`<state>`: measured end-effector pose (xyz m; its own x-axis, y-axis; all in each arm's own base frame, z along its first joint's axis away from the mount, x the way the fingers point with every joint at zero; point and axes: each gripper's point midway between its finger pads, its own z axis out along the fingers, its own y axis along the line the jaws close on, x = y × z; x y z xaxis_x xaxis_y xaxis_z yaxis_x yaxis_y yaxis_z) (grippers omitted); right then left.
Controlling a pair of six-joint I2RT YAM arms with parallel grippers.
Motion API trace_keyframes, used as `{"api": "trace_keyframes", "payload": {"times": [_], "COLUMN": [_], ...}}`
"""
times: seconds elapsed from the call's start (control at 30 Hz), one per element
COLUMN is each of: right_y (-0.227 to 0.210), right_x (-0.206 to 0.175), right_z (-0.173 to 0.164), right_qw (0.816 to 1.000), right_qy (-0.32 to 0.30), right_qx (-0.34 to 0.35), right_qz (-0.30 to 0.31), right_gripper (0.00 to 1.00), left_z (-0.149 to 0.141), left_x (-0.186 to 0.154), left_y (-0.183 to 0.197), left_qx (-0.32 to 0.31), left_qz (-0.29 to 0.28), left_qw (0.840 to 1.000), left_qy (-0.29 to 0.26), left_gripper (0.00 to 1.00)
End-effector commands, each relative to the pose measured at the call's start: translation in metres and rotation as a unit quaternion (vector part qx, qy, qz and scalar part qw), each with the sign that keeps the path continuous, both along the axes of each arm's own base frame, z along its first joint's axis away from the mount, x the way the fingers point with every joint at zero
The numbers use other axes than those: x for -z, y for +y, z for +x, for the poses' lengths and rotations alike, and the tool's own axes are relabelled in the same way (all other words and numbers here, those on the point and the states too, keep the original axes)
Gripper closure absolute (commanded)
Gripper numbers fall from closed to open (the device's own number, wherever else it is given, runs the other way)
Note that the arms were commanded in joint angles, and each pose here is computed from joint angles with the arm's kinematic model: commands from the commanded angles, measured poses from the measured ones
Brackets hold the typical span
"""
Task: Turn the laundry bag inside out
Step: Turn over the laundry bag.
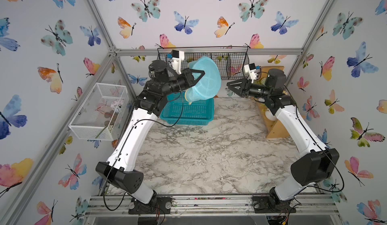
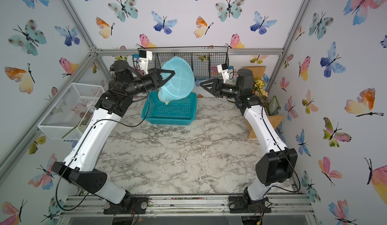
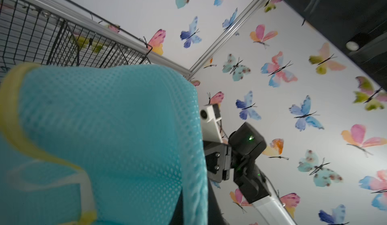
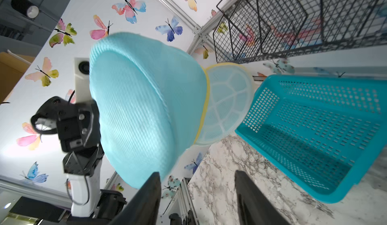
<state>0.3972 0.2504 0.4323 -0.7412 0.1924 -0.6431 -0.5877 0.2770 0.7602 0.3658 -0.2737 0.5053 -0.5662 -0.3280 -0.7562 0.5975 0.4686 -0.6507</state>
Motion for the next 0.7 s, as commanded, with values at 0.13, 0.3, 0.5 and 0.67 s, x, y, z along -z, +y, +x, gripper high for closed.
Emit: {"api": "trace_keyframes", "payload": {"times": [0.13, 0.3, 0.5, 0.67], "right_y": [-0.001, -0.001, 0.000, 0.002], "right_x": [0.053, 0.066, 0.084, 0.074], "right_z": [0.014, 0.011, 0.003, 0.002], "right_qw": [0.989, 0.981, 0.976, 0.985], "right_qy": [0.140, 0.185, 0.200, 0.156], "right_qx": [0.011, 0.010, -0.002, -0.008], "right_qz": [-0.049, -0.060, -0.090, -0.069], "right_gripper": [0.41, 0.41, 0.40, 0.38], "left_z": [-0.020, -0.035, -0.042, -0.062], "left_x": [0.112, 0.129, 0.105, 0.075], "left_y": [0.018, 0.022, 0.025, 0.035], "left_qx": [-0.124, -0.160, -0.176, -0.094], "left_qz": [0.370, 0.424, 0.342, 0.154], "left_qw": [0.910, 0.866, 0.898, 0.957], "left_qy": [-0.138, -0.211, -0.212, -0.226], "left_gripper": [1.00, 1.00, 1.00, 1.00]}}
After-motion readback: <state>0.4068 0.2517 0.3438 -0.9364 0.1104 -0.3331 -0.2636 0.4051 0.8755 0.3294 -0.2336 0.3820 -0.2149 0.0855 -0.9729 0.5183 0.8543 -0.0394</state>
